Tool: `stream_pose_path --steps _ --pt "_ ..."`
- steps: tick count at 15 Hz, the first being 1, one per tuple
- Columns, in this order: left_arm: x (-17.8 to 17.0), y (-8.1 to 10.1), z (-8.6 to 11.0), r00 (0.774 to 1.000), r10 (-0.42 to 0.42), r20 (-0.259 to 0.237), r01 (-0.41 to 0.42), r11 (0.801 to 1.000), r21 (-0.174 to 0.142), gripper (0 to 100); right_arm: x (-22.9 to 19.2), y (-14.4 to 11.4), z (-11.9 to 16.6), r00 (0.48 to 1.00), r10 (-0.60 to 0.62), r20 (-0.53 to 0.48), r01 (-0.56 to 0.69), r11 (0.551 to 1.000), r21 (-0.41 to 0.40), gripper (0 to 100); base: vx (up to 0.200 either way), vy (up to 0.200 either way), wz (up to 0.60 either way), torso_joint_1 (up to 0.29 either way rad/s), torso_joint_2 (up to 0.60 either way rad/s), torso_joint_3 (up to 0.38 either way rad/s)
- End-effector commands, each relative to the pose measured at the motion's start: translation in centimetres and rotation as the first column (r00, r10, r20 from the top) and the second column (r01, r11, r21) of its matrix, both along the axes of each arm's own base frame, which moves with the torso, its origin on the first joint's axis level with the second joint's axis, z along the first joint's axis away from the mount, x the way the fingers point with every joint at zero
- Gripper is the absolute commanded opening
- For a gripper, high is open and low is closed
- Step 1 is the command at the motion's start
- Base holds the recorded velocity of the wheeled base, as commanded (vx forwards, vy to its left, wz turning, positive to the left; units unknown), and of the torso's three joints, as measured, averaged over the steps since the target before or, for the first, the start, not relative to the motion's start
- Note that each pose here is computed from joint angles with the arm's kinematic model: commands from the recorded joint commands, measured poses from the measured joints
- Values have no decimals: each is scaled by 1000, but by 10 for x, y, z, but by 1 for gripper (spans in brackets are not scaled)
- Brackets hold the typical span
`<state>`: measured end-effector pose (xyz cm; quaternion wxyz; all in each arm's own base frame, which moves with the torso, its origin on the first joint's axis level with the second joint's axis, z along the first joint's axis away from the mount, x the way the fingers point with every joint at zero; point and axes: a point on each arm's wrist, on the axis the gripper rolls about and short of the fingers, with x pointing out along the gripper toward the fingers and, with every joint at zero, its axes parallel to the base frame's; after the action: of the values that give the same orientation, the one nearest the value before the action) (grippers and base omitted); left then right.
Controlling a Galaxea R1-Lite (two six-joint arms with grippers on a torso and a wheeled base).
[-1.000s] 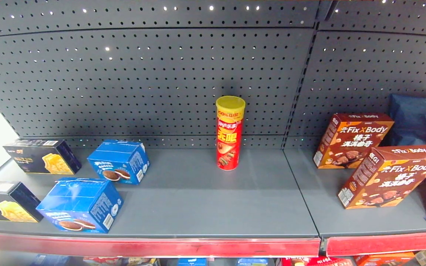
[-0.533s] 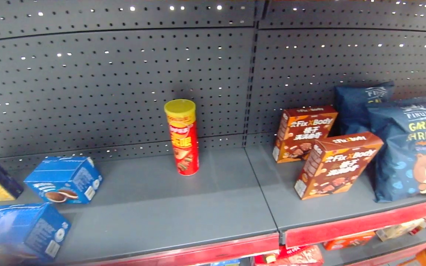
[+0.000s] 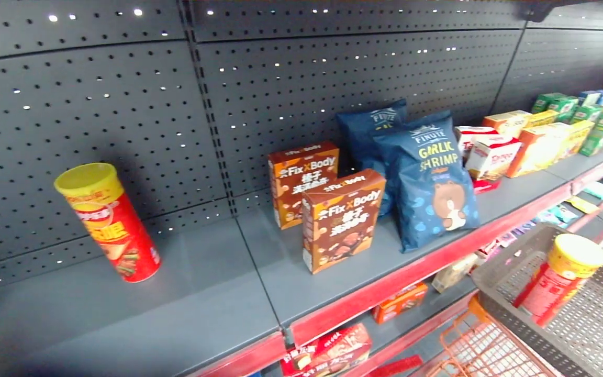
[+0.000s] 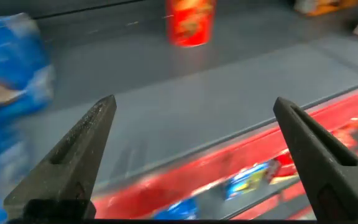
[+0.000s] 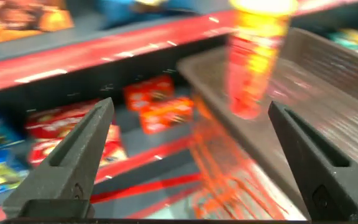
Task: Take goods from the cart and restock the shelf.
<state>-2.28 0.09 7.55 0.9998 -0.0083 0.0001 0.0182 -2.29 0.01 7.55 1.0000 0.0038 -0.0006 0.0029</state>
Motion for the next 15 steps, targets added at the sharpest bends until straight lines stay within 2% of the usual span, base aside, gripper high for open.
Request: stream_pose_path --steps 1,6,15 --pt "0 0 0 1000 0 0 0 1000 0 100 0 0 0 1000 0 -1 0 1000 0 100 0 0 -600 -2 -2 12" --pt "0 0 0 1000 0 0 0 1000 0 100 0 0 0 1000 0 -1 0 1000 0 100 0 0 -600 1 2 0" --pt "0 0 0 1000 0 0 0 1000 0 100 0 0 0 1000 0 -1 0 1000 0 100 0 0 0 0 0 0"
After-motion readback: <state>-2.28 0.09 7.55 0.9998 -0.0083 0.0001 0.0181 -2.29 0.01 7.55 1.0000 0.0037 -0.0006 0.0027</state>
